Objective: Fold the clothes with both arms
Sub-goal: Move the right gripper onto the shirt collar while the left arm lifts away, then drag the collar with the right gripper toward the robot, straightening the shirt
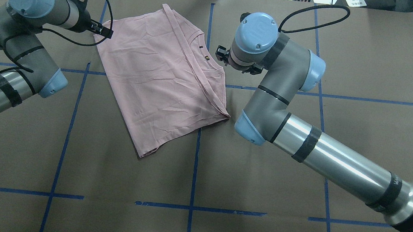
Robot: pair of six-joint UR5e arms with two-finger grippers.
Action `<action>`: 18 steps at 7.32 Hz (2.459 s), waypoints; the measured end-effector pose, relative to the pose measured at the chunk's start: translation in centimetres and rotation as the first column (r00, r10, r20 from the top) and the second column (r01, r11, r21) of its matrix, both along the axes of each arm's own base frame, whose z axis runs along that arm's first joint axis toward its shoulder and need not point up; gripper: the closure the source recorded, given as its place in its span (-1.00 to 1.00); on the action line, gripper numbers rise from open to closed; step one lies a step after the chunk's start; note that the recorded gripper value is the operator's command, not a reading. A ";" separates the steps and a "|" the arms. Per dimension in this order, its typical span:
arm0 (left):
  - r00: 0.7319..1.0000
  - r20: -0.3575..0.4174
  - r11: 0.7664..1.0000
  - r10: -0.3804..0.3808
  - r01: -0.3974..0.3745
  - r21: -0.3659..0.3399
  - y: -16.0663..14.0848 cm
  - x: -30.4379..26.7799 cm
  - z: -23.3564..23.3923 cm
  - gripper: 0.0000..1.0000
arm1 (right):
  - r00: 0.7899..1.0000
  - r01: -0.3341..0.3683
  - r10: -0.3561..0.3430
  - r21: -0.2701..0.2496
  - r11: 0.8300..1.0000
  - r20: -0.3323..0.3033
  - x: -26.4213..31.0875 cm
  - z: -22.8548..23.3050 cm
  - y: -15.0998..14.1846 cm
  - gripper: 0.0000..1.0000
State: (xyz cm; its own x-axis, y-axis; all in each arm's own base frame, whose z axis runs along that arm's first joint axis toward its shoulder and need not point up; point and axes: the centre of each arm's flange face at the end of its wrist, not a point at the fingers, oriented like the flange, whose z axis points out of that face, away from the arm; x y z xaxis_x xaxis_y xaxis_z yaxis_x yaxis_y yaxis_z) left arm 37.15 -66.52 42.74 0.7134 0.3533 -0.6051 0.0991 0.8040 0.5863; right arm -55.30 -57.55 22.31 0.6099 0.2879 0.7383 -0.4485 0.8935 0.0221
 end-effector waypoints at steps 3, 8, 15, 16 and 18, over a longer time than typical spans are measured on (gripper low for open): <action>1.000 -0.009 1.000 0.001 -0.001 -0.001 0.1 0.0 -0.3 -1.00 | 0.997 0.049 -0.047 0.026 0.998 -0.066 -4.4 0.0 1.1 0.20; 1.000 -0.011 1.000 0.000 0.000 -0.002 0.2 -0.1 -0.2 -1.00 | 0.987 0.096 -0.086 0.066 0.993 -0.137 -6.4 1.7 2.0 0.18; 1.000 -0.015 1.000 -0.003 0.003 0.001 0.2 -0.3 -0.5 -1.00 | 0.985 0.095 -0.084 0.066 0.993 -0.148 -7.1 2.1 2.4 1.00; 1.000 -0.016 1.000 -0.004 0.004 0.002 0.2 -0.4 -0.5 -1.00 | 0.986 0.093 -0.083 0.065 0.993 -0.146 -7.1 2.1 2.5 1.00; 1.000 -0.019 1.000 -0.004 0.004 0.004 0.4 -0.5 -0.7 -1.00 | 0.988 0.095 -0.086 0.073 0.993 -0.129 -6.4 1.7 2.9 1.00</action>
